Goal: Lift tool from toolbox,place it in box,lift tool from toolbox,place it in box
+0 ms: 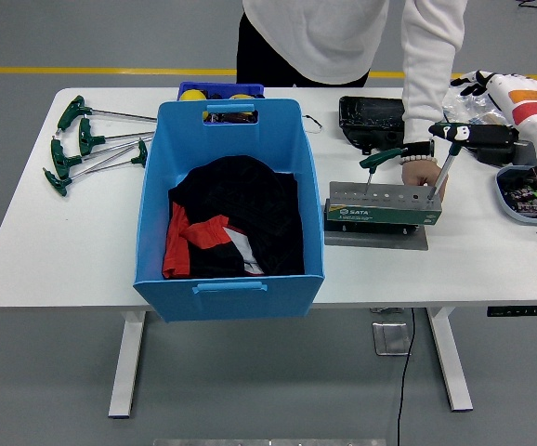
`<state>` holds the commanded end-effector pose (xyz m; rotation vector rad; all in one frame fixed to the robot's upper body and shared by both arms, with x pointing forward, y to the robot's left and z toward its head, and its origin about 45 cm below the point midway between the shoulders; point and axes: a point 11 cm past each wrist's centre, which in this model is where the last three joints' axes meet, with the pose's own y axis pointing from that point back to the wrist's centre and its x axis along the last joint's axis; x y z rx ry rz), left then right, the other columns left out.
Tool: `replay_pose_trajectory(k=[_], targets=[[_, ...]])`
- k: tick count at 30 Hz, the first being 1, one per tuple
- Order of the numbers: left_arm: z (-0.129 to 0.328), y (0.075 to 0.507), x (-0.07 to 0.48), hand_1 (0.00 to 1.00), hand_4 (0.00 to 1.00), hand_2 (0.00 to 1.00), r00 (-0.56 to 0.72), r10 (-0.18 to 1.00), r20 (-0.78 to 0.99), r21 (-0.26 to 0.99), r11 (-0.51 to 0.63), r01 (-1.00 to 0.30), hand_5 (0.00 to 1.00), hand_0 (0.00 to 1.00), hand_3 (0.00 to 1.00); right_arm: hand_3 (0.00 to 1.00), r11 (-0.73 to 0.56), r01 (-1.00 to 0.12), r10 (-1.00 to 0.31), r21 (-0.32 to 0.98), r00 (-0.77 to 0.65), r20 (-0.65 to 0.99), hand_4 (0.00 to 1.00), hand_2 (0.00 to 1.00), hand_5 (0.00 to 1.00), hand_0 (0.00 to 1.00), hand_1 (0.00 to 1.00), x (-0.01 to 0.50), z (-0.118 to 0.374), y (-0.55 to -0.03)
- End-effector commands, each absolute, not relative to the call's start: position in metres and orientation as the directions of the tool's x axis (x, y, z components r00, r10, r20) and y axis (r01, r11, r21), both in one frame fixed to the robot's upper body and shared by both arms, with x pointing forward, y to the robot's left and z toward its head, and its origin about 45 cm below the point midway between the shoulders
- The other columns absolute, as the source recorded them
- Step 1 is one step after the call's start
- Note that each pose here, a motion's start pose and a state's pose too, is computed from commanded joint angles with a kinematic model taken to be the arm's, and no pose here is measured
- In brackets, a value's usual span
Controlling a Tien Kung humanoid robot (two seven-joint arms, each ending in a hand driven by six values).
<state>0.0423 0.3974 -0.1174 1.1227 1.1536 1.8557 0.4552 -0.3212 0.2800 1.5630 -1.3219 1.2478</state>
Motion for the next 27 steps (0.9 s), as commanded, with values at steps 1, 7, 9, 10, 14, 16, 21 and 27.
replay_pose_trajectory(k=[1,7,9,10,14,16,21,27], targets=[[-0.117,0.398,0.042,0.88,0.765,0.879,-0.405,0.857,0.318,0.918,-0.386,-0.096,0.653,0.823,0.806,0.724,-0.206,-0.978,-0.265,-0.046,0.011,0.964,0.998,0.604,0.79,0.725,0.613,0.456,0.277,-0.32],[-0.117,0.399,0.042,0.875,0.764,0.874,-0.405,0.855,0.325,0.914,-0.393,-0.096,0.651,0.822,0.794,0.677,-0.186,-0.983,-0.233,0.004,0.048,0.971,0.998,0.562,0.801,0.663,0.558,0.46,0.264,-0.325],[-0.117,0.399,0.042,0.87,0.763,0.867,-0.404,0.854,0.326,0.913,-0.395,-0.097,0.648,0.82,0.787,0.649,-0.176,-0.984,-0.221,0.02,0.06,0.973,0.998,0.532,0.811,0.611,0.518,0.462,0.26,-0.329],[-0.117,0.399,0.043,0.87,0.763,0.867,-0.404,0.854,0.327,0.913,-0.396,-0.097,0.648,0.82,0.787,0.649,-0.173,-0.985,-0.218,0.024,0.062,0.974,0.998,0.532,0.811,0.611,0.518,0.462,0.259,-0.33],[-0.116,0.4,0.043,0.866,0.763,0.865,-0.405,0.853,0.33,0.912,-0.399,-0.098,0.647,0.819,0.778,0.609,-0.16,-0.986,-0.2,0.044,0.076,0.977,0.998,0.478,0.813,0.492,0.428,0.463,0.255,-0.333],[-0.116,0.4,0.043,0.866,0.763,0.865,-0.405,0.853,0.33,0.911,-0.4,-0.099,0.647,0.819,0.778,0.609,-0.153,-0.987,-0.196,0.052,0.082,0.977,0.998,0.478,0.813,0.492,0.428,0.464,0.253,-0.335],[-0.116,0.4,0.044,0.862,0.763,0.863,-0.405,0.852,0.332,0.91,-0.403,-0.1,0.646,0.817,0.778,0.508,-0.144,-0.987,-0.191,0.068,0.095,0.977,0.998,0.399,0.817,0.393,0.37,0.465,0.249,-0.337],[-0.116,0.401,0.045,0.857,0.761,0.862,-0.401,0.852,0.336,0.908,-0.406,-0.102,0.643,0.815,0.772,0.458,-0.137,-0.988,-0.195,0.075,0.101,0.976,0.998,0.365,0.82,0.352,0.33,0.466,0.246,-0.337]])
